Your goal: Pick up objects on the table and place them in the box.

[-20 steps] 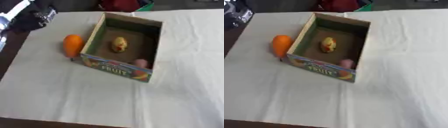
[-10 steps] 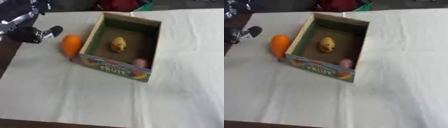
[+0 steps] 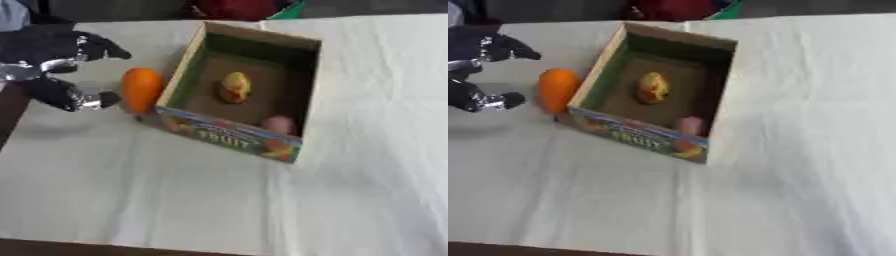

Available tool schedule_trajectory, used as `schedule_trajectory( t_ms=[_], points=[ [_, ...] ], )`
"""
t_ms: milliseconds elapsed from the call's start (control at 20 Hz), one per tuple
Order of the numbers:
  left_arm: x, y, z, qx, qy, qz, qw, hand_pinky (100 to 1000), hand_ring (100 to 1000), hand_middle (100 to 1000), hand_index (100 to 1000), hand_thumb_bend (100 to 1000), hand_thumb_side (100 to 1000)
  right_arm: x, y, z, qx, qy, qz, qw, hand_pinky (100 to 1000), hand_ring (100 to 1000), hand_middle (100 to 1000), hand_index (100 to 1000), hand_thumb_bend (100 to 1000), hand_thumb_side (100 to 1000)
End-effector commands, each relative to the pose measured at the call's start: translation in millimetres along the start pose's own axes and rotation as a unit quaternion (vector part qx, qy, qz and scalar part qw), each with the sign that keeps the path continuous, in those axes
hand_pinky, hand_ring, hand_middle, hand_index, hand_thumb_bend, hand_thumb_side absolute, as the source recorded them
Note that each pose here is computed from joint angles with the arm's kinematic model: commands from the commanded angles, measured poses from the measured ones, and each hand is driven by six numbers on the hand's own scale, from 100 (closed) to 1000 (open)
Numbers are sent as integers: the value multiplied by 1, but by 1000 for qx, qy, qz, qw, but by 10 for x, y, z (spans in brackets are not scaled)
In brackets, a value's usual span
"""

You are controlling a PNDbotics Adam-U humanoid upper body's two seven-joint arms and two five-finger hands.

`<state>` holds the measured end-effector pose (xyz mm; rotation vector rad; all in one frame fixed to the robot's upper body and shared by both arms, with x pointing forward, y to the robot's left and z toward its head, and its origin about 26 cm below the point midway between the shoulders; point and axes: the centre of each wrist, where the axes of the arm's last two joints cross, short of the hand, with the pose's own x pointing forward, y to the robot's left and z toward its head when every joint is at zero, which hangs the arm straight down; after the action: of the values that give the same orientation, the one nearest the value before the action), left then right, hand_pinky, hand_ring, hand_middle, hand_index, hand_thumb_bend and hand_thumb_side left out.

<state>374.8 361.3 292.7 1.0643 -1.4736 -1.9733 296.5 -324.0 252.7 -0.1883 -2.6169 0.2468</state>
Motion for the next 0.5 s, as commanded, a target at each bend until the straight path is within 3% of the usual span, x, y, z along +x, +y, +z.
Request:
schedule_trajectory(
  t_ms=[50,500],
  points=[
    [-79,99,20,-15,21,-14,1000,684,923,869,999,423,1000,68,-9,-48,7,-15,7,1000,728,1000,528,736,100,686],
    [-173,-21,-174,-8,62,9,998,700,933,888,1000,393,1000,65,7,-52,9,-16,5,1000,729,1000,524,734,100,691]
  ],
)
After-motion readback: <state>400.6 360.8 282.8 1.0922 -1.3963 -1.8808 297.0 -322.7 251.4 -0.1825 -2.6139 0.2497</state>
